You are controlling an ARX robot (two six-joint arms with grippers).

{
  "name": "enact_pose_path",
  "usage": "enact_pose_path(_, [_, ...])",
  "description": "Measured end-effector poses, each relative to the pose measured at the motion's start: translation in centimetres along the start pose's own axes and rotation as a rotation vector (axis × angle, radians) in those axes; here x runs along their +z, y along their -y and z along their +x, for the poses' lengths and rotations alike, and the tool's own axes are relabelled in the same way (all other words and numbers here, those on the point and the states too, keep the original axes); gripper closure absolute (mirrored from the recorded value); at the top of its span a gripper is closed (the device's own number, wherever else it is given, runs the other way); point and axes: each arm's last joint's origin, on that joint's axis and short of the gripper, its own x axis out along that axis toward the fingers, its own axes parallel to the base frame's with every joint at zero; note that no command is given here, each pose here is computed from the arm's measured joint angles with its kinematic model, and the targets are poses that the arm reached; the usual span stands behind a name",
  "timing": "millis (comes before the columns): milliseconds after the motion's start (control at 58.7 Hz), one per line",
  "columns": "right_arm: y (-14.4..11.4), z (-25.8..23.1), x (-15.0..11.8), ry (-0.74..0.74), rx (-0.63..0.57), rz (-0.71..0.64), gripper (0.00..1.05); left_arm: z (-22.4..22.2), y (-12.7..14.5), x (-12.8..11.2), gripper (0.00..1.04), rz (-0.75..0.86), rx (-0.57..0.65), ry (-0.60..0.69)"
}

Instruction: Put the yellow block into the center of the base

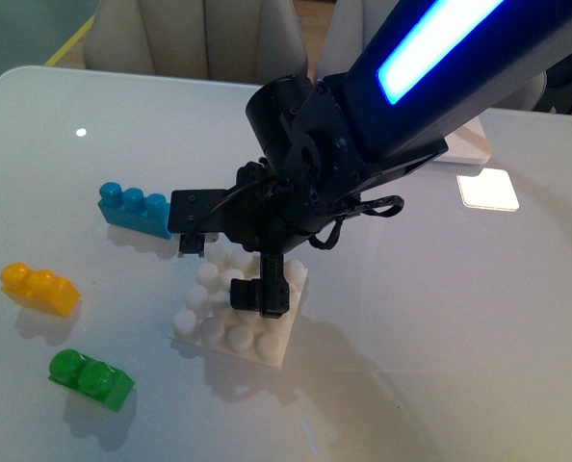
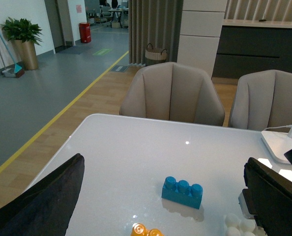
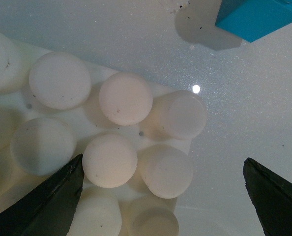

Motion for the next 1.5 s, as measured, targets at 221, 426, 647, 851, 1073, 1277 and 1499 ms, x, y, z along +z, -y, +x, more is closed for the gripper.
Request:
enact_pose_path(221, [0.1, -0.3, -0.1, 0.018, -0.025, 0.049, 0.09, 0.0, 0.0, 0.0, 0.07, 0.000, 0.000, 0.000])
enact_pose_path(426, [0.4, -0.9, -0.7, 0.032, -0.060, 0.127, 0.09, 0.0, 0.0, 0.0, 0.07, 0.000, 0.000, 0.000])
enact_pose_path(647, [1.5, -2.9, -1.1, 0.061, -0.117, 0.198, 0.09, 0.0, 0.0, 0.0, 0.07, 0.000, 0.000, 0.000])
enact_pose_path(851, [2.2, -4.5, -0.4, 0.095, -0.155, 0.199, 0.09, 0.0, 0.0, 0.0, 0.07, 0.000, 0.000, 0.000])
enact_pose_path(1073, [2.1, -6.6, 0.3, 0.183, -0.243, 0.271, 0.09, 0.0, 0.0, 0.0, 0.07, 0.000, 0.000, 0.000])
enact_pose_path(1277, [2.7, -11.9, 0.8, 0.381, -0.450, 0.494, 0.09, 0.0, 0.0, 0.0, 0.07, 0.000, 0.000, 0.000])
enact_pose_path(1499, [-0.9, -21.5, 0.5, 0.646, -0.750, 0.851, 0.09, 0.0, 0.0, 0.0, 0.07, 0.000, 0.000, 0.000])
